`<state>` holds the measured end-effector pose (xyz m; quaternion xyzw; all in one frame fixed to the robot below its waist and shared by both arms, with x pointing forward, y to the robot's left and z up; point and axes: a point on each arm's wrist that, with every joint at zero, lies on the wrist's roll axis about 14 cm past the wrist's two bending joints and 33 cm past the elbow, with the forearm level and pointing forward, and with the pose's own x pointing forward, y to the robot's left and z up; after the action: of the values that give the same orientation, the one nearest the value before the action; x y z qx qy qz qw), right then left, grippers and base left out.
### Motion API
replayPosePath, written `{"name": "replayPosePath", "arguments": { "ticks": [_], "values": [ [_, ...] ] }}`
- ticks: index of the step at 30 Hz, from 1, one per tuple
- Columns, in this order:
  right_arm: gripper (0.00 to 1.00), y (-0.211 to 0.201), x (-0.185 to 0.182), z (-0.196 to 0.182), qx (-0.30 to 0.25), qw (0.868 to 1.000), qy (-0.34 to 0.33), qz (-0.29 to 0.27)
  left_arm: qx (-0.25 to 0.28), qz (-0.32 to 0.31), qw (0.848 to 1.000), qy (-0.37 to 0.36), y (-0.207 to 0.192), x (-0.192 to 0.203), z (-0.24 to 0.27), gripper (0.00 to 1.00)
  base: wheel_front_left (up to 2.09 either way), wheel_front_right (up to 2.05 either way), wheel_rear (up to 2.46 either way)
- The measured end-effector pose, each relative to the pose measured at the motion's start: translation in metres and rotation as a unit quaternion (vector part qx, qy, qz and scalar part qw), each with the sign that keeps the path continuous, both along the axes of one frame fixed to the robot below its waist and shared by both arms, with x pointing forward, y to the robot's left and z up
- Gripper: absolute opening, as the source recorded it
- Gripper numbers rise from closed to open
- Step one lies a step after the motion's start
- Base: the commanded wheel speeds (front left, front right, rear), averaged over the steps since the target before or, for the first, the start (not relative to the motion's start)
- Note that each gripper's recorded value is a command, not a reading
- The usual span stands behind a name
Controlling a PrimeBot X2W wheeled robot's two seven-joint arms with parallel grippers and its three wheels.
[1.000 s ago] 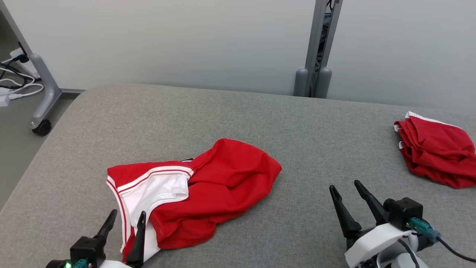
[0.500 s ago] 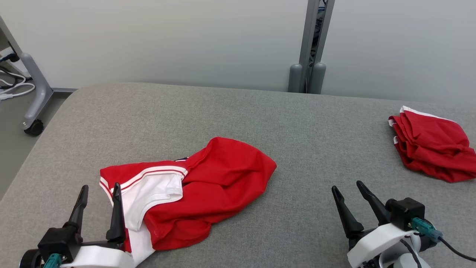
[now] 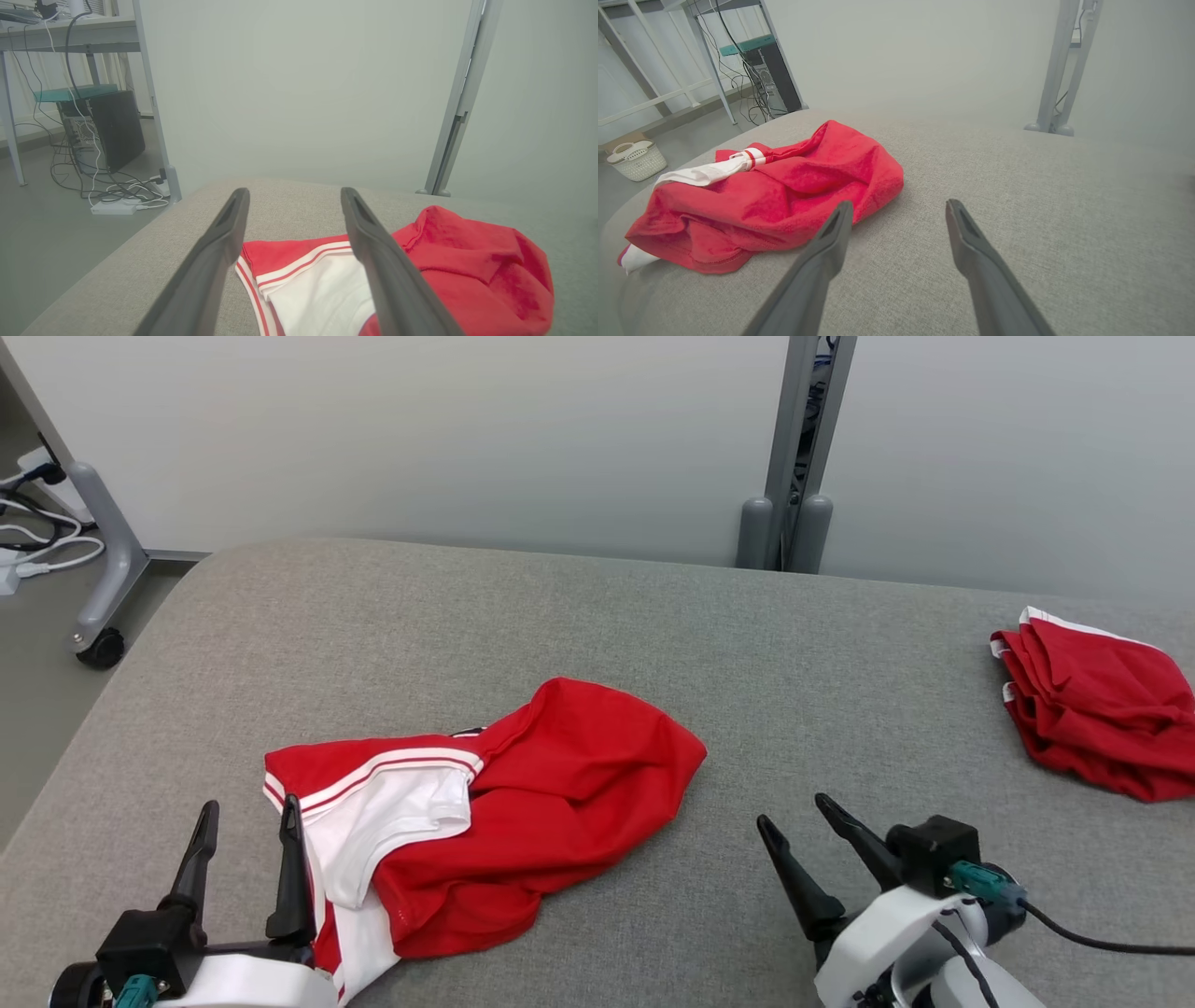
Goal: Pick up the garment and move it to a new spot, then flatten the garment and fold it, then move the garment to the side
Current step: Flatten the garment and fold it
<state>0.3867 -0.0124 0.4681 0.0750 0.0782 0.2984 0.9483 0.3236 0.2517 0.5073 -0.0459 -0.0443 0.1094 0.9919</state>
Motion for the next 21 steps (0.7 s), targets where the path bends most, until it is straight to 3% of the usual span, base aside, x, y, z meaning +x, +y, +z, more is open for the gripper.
{"name": "replayPosePath", "arguments": {
  "ticks": [11, 21],
  "values": [
    [1.00, 0.072, -0.018, 0.000, -0.035, 0.990, 0.014, 0.136, -0.004, 0.008, 1.000, 0.001, 0.003, -0.001, -0.002, 1.00, 0.00, 0.00, 0.00],
    [1.00, 0.125, -0.035, -0.008, -0.085, 0.965, 0.009, 0.249, -0.005, 0.019, 1.000, 0.004, 0.010, -0.003, -0.003, 1.00, 0.00, 0.00, 0.00]
  ]
}}
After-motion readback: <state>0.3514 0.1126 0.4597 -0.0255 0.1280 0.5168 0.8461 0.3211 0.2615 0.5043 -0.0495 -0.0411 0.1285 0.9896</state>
